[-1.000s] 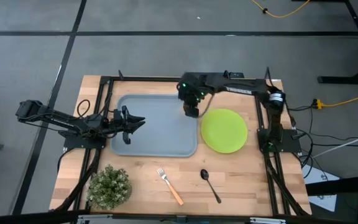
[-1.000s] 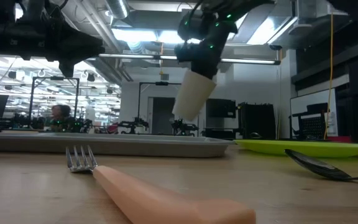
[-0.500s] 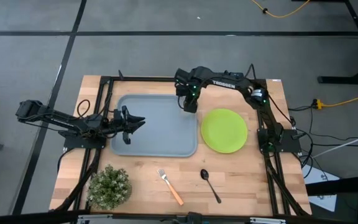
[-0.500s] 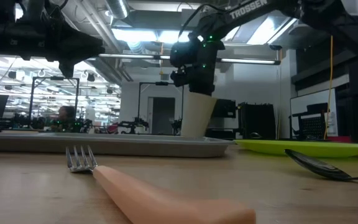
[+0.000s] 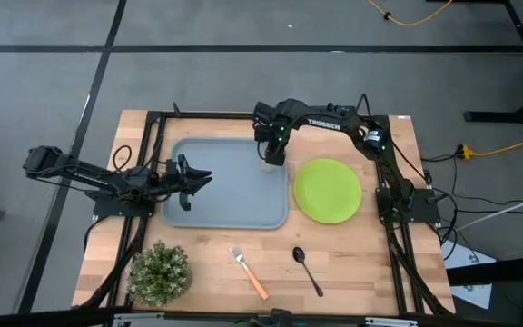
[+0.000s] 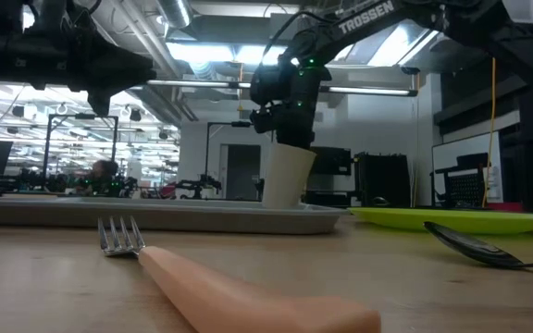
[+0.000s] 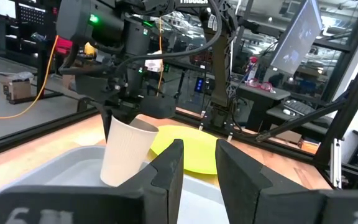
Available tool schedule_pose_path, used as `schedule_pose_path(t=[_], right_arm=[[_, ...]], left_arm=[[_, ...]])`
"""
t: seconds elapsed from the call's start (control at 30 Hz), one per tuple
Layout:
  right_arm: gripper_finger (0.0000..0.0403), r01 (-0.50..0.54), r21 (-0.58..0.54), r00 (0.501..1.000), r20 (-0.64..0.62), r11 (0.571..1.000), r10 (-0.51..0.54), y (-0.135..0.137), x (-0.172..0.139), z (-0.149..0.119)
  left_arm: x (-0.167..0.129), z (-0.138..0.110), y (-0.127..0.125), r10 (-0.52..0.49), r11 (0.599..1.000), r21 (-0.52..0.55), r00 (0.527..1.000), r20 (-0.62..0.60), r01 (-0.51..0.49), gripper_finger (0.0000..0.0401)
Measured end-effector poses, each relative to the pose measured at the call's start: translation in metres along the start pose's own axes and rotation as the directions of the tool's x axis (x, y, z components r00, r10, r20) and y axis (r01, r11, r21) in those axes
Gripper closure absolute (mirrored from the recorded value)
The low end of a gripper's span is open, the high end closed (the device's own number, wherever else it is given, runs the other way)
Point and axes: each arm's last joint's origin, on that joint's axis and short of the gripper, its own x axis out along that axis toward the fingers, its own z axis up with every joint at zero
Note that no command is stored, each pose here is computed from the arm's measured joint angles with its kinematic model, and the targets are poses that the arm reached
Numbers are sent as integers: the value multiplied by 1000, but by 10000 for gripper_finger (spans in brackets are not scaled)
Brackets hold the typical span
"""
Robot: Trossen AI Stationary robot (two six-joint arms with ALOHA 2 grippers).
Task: Pick and place plate/cup/fork/spoon on tray
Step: Put the brown cup on the gray tray
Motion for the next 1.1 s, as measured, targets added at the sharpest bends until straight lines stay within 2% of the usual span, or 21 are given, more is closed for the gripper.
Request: schedule_pose_path(t=[0.93,1.1], right_arm=[[374,17,3,999,35,1000,-17,-1,0,4],[345,18,1,999,37,1000,-18,0,0,4]], left_arm=[[0,-1,0,3,1000,1,1000,-14,-3,315],[0,-1,0,3,1000,1,1000,-14,-3,315]])
